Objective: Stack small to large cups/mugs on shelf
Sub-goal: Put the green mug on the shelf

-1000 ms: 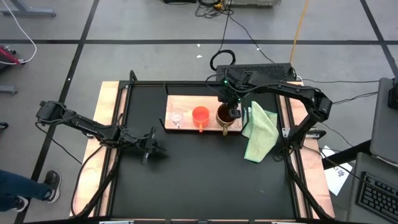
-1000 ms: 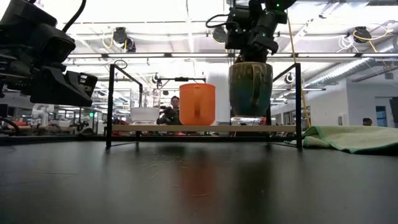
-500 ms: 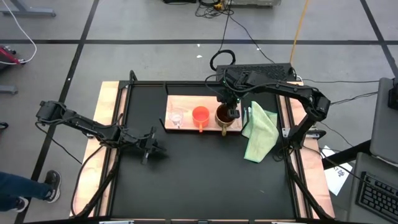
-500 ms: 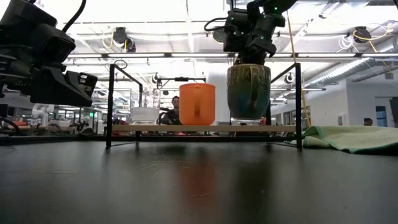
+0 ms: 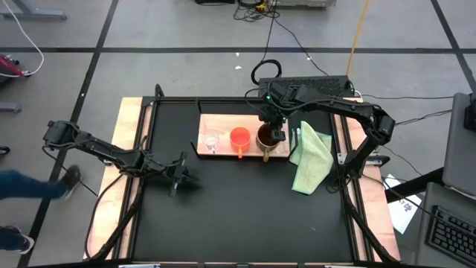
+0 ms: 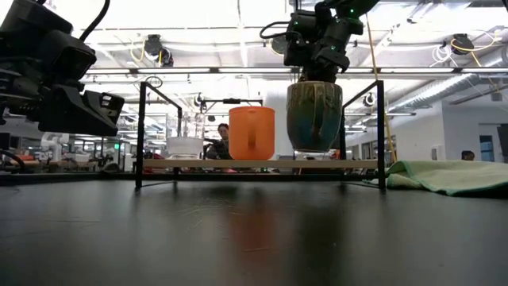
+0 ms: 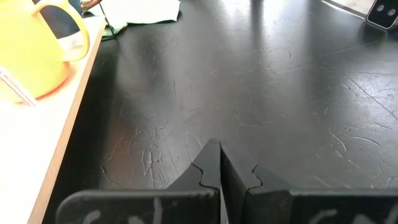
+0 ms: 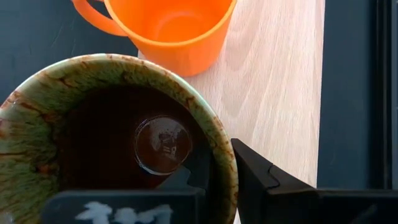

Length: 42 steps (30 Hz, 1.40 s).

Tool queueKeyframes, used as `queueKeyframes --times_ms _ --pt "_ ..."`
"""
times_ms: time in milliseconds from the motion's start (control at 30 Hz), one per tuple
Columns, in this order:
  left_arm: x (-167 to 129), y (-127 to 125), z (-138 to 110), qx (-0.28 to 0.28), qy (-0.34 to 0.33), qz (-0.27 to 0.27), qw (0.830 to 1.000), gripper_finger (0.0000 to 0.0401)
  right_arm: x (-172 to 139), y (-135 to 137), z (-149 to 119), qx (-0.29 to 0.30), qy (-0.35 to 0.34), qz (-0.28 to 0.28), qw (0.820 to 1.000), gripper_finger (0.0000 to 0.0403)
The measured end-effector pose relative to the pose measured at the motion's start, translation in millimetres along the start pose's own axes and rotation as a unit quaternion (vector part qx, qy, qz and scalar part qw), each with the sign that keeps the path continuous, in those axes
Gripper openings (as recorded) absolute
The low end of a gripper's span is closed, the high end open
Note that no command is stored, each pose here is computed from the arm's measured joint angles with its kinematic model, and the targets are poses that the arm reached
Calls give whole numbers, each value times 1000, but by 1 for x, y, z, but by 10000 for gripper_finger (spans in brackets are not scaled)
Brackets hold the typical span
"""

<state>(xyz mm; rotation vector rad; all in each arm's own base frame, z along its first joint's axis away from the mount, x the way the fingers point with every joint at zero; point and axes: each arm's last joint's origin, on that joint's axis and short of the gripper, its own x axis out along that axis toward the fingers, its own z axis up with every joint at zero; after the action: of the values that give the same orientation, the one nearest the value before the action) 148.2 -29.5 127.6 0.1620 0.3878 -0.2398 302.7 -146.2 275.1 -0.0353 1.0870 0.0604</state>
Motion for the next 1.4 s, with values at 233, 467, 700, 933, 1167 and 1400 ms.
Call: queueKeyframes --times_ms 233,467,700,933,1167,1400 --pt "0 0 0 0 0 0 1000 1 0 0 0 0 0 -3 1000 29" --pt "0 0 0 -1 0 0 1000 1 1 1 1 4 12 -26 1000 29" --pt "0 0 0 -1 0 0 1000 1 2 0 1 24 12 -26 999 29" --pt "0 0 0 0 0 0 1000 1 9 -2 0 26 26 -33 999 29" --pt "0 0 0 1 2 0 1000 1 9 -2 0 17 25 -32 999 29" --pt "0 0 0 2 2 0 1000 1 9 -2 -1 1 31 -27 999 29"
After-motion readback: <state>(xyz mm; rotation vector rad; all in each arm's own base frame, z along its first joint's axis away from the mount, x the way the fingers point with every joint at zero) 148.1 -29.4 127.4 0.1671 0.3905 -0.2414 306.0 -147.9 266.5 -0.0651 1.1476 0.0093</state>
